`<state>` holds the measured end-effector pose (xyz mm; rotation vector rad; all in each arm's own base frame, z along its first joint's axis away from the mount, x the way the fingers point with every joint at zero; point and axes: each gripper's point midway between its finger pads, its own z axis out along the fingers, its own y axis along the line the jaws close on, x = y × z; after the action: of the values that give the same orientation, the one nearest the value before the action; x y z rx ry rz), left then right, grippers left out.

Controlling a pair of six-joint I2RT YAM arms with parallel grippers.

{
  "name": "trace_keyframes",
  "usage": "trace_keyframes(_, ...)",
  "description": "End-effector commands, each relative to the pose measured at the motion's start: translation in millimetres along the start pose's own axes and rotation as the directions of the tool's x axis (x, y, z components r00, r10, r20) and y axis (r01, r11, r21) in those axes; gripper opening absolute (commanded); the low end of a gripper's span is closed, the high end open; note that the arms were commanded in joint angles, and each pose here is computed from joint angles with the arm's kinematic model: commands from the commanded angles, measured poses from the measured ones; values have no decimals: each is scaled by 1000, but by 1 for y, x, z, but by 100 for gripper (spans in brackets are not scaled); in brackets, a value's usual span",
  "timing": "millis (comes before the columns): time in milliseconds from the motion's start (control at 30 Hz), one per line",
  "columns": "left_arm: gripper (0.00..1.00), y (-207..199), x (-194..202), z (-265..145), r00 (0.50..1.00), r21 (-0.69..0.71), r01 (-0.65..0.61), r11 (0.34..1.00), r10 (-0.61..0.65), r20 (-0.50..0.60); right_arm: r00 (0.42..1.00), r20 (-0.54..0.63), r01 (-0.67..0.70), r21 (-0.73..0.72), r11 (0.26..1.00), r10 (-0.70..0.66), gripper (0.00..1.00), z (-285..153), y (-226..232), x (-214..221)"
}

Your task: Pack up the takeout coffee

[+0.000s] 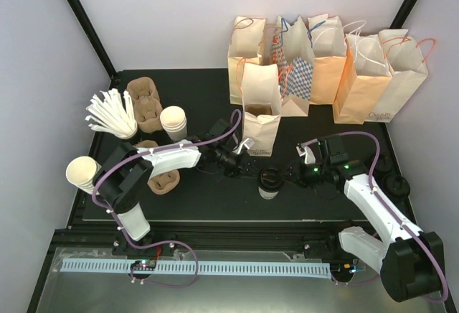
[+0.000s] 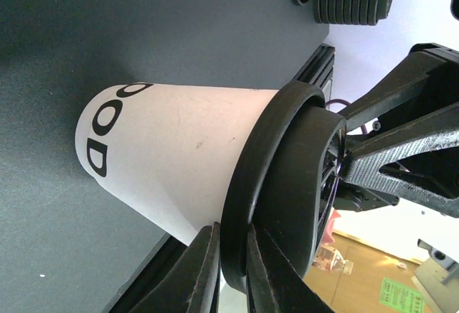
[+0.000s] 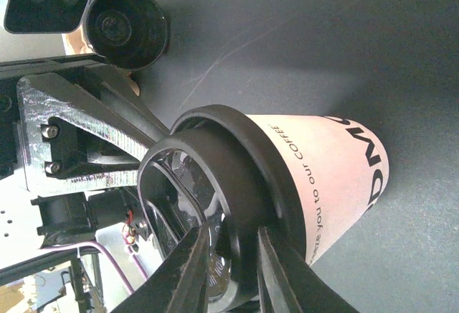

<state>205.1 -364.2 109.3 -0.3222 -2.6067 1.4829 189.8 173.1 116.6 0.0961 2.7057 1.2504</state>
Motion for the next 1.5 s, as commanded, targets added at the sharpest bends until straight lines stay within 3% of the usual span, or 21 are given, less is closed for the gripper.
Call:
trace_keyframes(0, 12, 42, 17, 21, 996, -191, 69, 979, -79, -43, 980, -151, -91, 244, 965, 130, 24, 9, -62, 53)
trace_keyframes(367, 13, -3, -25, 15, 1000, -150, 13, 989, -14, -6, 984, -167, -44, 74, 996, 56, 29, 1, -11, 38)
trace_keyframes(700, 22, -22, -40, 14, 1000, -119, -4, 993, 5, 12, 985, -166, -57, -11, 998, 55, 33, -7, 18, 31)
trace_keyframes(967, 36, -20, -35, -8, 998, -145, 13, 989, -3, 68, 990, -133, -22, 130, 991, 39, 38, -21, 12, 19)
trace_keyframes(1233, 45, -31, -25, -28, 995, -144, 5, 990, 9, 98, 992, -126, 28, 152, 988, -8, 39, -25, 17, 8)
trace_keyframes(1333, 45, -27, -16, -34, 995, -153, 22, 988, -7, 100, 990, -129, 84, 165, 983, -63, 40, -29, 21, -1)
trace_keyframes(1467, 34, -22, 4, -33, 994, -108, 67, 992, -58, 88, 979, -145, 164, 163, 973, -141, 40, -30, 30, -14)
